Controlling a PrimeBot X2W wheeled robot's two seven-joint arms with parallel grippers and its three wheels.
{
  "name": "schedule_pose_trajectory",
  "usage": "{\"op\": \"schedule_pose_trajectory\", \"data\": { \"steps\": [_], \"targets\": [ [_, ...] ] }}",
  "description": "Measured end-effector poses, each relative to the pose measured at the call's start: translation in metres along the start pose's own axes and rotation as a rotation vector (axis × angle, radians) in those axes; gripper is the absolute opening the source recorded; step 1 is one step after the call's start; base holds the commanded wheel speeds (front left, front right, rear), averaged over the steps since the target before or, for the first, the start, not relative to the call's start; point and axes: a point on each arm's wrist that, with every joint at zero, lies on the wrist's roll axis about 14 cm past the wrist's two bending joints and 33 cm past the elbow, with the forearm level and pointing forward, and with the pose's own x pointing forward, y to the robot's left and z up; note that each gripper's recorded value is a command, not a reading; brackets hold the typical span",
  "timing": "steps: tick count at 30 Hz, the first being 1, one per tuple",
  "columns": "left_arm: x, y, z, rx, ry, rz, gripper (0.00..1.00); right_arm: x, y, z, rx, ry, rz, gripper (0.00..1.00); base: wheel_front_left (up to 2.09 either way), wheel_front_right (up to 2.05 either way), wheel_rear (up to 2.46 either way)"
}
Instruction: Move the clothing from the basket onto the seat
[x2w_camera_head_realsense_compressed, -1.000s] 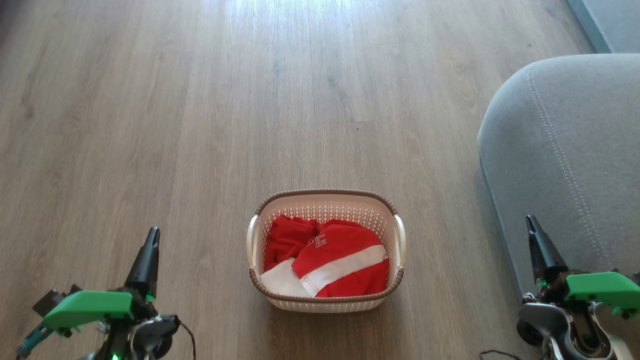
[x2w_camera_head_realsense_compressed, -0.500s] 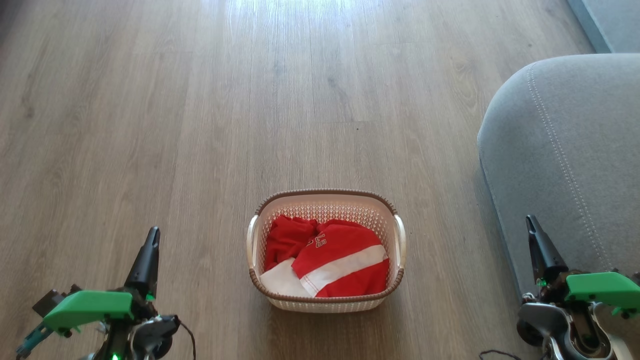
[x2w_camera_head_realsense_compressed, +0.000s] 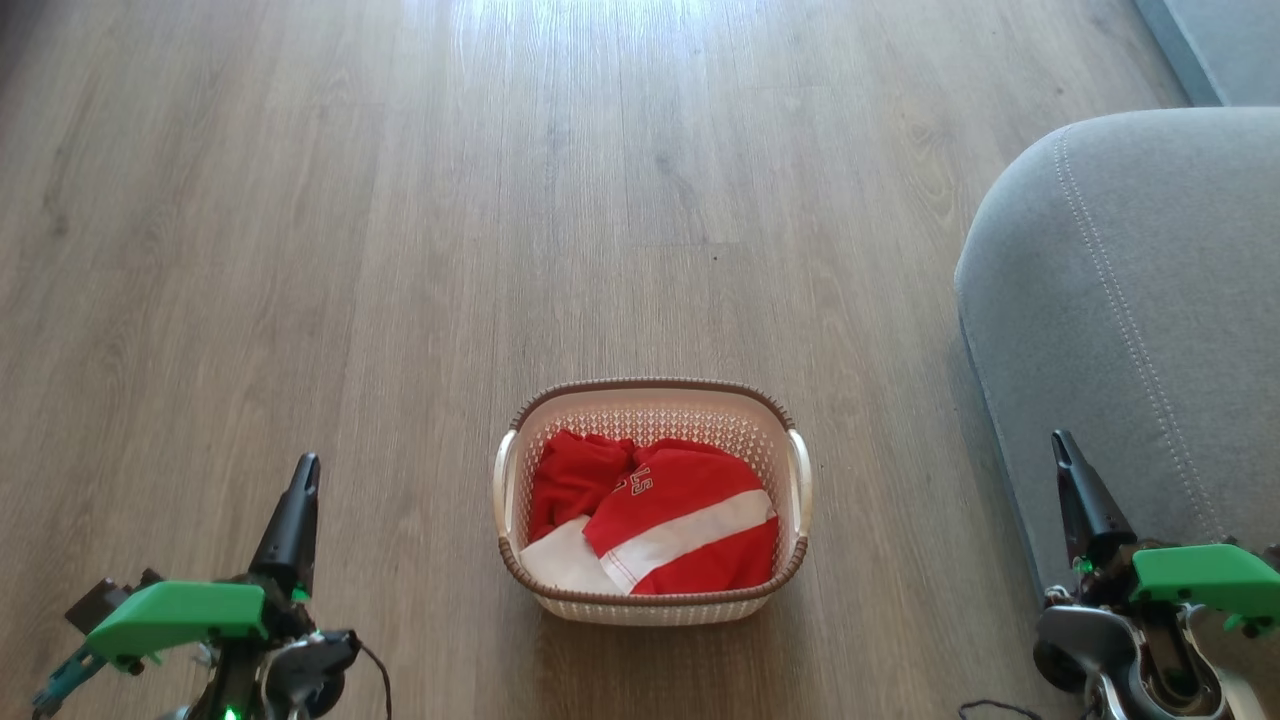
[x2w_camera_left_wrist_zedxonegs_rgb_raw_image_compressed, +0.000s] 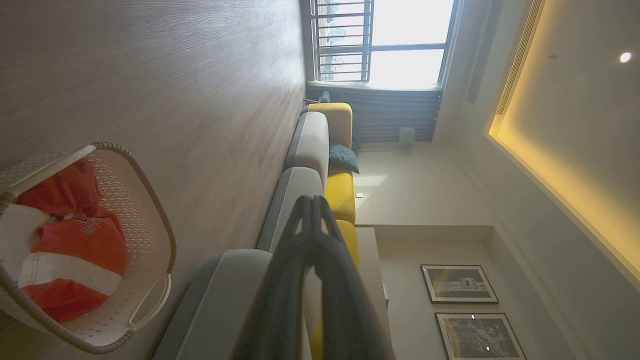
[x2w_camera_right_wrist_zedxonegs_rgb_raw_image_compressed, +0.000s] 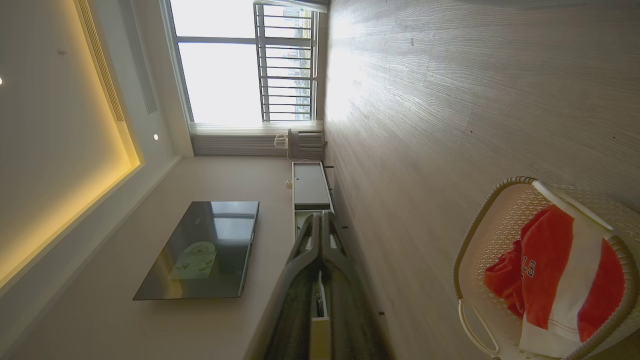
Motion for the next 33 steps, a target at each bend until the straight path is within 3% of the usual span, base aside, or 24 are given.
{"op": "schedule_pose_trajectory", "data": {
  "steps": [23,24,33],
  "targets": [
    [0.000,0.000,0.000,0.000,0.000,0.000,0.00,0.000,0.000,0.000,0.000,0.000,0.000,0.00,0.00,0.00,0.00],
    [0.000,0.000,0.000,0.000,0.000,0.000,1.00,0.000,0.000,0.000,0.000,0.000,0.000,1.00,0.00,0.00,0.00],
    [-0.031,0.065,-0.003,-0.018,-0.002,0.197,1.00,-0.027,-0.060,-0.003,0.018,0.000,-0.181,1.00,0.00,0.00,0.00]
  ]
}}
